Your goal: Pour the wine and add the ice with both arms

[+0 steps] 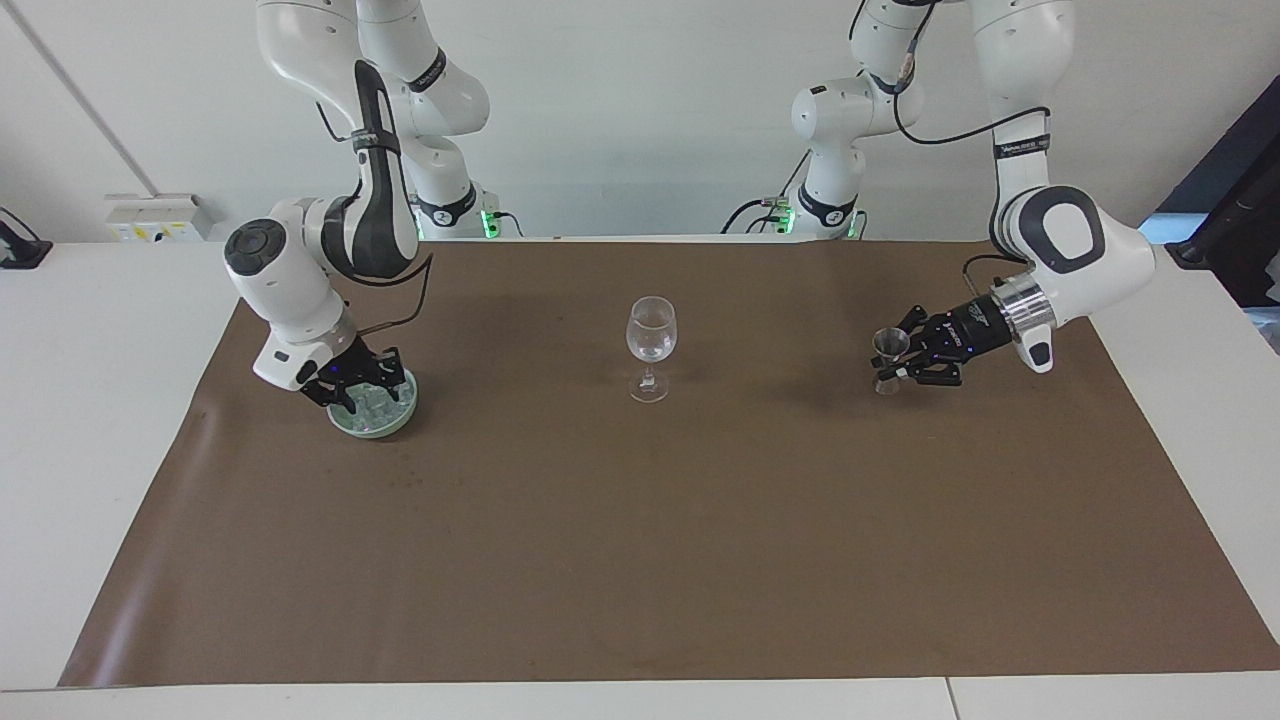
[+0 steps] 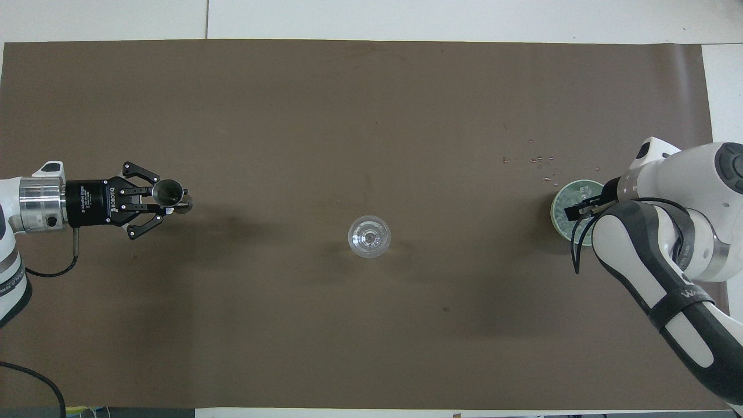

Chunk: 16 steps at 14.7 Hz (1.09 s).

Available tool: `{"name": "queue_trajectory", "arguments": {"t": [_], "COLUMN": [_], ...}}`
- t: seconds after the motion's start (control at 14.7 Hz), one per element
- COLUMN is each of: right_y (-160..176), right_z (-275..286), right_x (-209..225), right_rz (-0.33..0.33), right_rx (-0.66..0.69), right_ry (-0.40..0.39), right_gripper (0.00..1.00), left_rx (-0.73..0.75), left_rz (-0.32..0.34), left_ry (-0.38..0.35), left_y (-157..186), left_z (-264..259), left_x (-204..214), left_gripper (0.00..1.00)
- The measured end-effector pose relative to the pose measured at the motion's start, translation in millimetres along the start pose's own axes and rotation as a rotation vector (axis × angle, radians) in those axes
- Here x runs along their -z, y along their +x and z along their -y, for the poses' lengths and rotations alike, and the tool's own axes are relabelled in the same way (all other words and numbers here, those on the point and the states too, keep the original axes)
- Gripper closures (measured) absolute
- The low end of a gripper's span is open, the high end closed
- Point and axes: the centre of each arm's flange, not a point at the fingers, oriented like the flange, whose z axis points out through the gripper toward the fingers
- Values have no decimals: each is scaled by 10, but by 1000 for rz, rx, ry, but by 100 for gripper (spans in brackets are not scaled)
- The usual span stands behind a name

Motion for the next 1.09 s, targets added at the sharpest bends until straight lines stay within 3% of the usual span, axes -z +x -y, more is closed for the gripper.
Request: {"name": "queue_trajectory", "arguments": {"t": [0.2,0.48,1.09], "right_y": [-11,-40,-45], "right_z": [4,13,13], "right_x": [-16,-58,-64], "right_rz": [3,13,14], "right_rx": [1,0,0], "right_ry": [1,5,5], "right_gripper": [34,35,39], "left_rx": [33,84,99], "left_rz": [63,105,149], "left_ry": [-39,-93,-118], "left_y": [519,915,1215], "left_z": [-193,-339,-384], "left_x": [220,409,475], "left_gripper": [79,79,79]}}
